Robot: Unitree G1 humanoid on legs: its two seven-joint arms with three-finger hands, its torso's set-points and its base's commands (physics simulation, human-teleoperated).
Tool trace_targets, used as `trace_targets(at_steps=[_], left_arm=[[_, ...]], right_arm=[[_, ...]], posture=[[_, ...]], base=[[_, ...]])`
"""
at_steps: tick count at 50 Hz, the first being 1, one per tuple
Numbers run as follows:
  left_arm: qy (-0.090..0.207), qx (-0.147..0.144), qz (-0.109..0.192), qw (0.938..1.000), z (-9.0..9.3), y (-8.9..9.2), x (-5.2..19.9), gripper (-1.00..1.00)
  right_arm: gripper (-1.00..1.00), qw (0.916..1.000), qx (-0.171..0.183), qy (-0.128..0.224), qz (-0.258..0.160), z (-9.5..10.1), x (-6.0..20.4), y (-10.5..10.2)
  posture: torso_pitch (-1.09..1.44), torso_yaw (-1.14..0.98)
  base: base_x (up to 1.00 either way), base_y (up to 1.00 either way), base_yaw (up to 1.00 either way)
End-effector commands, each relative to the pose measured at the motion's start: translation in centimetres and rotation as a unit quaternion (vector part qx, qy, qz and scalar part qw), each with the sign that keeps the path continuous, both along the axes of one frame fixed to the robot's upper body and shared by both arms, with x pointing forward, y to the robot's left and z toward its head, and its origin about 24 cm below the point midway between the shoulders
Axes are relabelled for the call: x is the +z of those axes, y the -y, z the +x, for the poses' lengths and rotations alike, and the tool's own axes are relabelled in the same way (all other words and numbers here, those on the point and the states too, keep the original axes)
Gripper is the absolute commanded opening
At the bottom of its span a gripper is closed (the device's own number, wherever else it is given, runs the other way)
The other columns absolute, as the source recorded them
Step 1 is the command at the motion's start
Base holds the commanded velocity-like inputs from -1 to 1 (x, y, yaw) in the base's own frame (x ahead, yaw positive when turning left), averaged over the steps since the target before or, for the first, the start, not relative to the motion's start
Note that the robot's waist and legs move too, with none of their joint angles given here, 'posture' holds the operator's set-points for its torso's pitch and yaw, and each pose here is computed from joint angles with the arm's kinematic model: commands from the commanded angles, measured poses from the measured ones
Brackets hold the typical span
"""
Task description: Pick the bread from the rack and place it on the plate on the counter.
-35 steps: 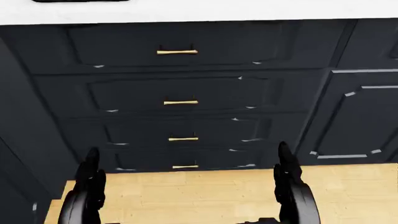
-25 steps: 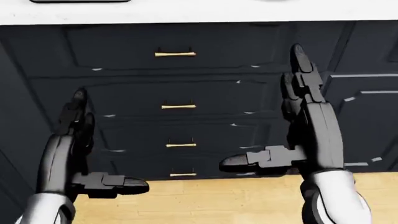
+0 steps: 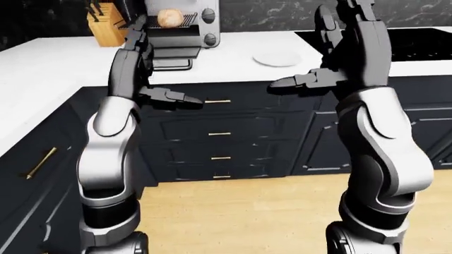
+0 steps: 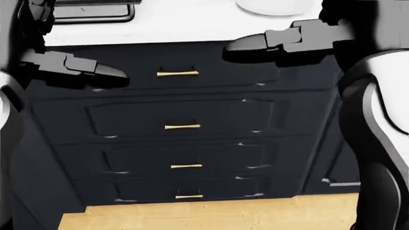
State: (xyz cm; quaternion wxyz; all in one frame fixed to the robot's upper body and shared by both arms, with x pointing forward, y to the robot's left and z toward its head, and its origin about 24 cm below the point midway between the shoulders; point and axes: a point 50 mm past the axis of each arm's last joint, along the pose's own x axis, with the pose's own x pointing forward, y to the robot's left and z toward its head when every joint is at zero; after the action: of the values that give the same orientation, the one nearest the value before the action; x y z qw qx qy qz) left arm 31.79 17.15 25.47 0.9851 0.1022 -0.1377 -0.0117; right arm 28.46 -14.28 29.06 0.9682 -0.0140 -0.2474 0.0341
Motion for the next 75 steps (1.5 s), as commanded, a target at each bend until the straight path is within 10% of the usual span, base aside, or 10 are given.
trace_targets(at_steps=[1, 75], left_arm=[[0.037, 0.007, 0.002, 0.9993, -0.5, -0.3, 1.8, 1.0], [0.138, 0.111, 0.053, 0.9828, -4.9, -4.4, 8.0, 1.0]], right_arm=[[1.0, 0.9996, 0.001, 0.03, 0.004, -0.5, 1.4, 0.0], [1.0, 0.9968, -0.002, 0.077, 0.02, -1.4, 4.0, 0.7]], posture=[[0.0, 0.0], [0.0, 0.0]], base=[[0.32, 0.0, 0.0], [0.27, 0.01, 0.0]])
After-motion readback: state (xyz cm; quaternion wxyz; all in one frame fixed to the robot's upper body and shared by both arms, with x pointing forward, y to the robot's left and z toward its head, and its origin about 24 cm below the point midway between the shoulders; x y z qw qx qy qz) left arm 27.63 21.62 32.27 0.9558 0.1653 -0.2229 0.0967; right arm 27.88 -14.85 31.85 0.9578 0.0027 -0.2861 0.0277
